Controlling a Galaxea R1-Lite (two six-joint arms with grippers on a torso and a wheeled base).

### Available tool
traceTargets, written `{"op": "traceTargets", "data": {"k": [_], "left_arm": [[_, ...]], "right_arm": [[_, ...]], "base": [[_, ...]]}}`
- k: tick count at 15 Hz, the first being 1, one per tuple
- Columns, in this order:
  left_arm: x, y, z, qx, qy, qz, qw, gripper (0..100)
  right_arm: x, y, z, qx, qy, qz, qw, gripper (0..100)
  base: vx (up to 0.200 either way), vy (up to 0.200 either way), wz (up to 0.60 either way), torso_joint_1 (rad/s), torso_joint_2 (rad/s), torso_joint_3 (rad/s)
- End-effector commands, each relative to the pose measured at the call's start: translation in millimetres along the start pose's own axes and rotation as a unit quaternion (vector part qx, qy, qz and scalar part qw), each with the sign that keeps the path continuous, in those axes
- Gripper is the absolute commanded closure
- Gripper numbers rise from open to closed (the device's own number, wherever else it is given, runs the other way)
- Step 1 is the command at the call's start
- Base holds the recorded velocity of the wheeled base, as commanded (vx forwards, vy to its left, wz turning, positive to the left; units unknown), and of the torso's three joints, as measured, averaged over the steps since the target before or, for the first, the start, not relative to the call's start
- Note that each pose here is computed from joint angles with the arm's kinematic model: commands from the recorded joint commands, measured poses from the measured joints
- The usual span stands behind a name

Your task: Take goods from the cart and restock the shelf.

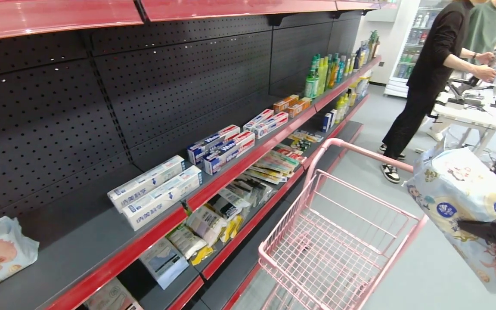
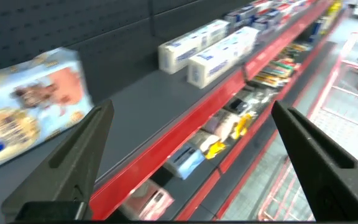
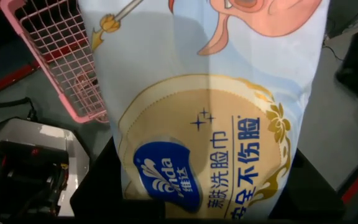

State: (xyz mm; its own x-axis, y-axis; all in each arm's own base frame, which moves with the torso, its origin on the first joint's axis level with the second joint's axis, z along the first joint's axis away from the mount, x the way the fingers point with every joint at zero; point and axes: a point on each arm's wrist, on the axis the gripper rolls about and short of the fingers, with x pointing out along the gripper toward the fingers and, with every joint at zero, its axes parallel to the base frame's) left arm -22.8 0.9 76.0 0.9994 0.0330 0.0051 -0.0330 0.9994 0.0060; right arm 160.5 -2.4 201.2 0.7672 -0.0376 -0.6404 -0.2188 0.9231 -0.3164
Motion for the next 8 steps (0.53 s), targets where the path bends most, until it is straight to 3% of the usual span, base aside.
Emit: {"op": "traceTargets", "data": {"k": [1, 8], "left_arm": [[0.0, 0.0, 0.0, 0.000, 0.000, 0.000, 1.0000, 0], [0.0, 0.0, 0.0, -0.001, 0.000, 0.001, 1.0000, 0]], "right_arm": [[-0.5, 2.1, -4.8, 0.000, 0.004, 0.002, 1.000, 100], [-5.6, 3.0, -7.3, 0.001, -0.002, -0.001, 1.000, 100]], "base": [[0.000, 0.000, 0.60, -0.002, 0.00, 0.002], [0.000, 0.000, 0.60, 0.002, 0.00, 0.001]]}}
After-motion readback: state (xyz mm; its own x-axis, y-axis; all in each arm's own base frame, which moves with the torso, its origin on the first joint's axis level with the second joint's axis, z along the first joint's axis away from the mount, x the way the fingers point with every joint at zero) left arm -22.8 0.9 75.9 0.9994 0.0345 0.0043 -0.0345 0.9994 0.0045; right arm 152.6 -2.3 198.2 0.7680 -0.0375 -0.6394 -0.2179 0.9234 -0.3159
